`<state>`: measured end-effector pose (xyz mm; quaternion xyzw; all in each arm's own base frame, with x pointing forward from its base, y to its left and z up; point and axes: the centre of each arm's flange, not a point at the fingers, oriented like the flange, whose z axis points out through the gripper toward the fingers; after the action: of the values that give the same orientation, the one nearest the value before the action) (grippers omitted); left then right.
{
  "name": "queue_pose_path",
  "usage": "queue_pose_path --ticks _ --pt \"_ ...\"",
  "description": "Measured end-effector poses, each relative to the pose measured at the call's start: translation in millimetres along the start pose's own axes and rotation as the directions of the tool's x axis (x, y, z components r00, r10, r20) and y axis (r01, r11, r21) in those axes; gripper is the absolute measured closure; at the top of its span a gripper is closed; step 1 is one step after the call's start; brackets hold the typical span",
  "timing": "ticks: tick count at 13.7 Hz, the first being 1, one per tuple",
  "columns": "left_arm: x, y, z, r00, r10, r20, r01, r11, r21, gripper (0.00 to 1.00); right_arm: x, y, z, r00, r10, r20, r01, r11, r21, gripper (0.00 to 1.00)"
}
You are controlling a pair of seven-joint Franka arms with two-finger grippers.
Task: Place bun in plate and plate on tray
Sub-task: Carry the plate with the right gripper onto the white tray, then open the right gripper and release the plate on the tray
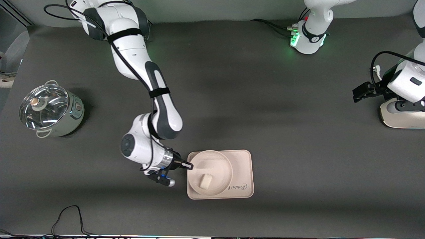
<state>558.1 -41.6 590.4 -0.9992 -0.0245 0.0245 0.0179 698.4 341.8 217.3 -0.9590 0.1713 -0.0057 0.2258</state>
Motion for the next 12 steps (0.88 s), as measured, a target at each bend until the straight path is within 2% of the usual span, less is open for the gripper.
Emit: queue_pose_path --ticks 11,12 --pt "1.3 2.8 2.2 1.0 0.004 0.003 -0.004 1.0 -0.001 0.0 -13.0 5.4 48.0 0.998 0.003 -0.057 -0.002 1.0 0.017 0.95" --pt "1.6 2.7 2.8 1.0 0.004 0.004 -0.004 1.0 -0.001 0.0 -12.9 5.4 47.9 0.998 0.003 -0.058 -0.002 1.0 0.017 0.88"
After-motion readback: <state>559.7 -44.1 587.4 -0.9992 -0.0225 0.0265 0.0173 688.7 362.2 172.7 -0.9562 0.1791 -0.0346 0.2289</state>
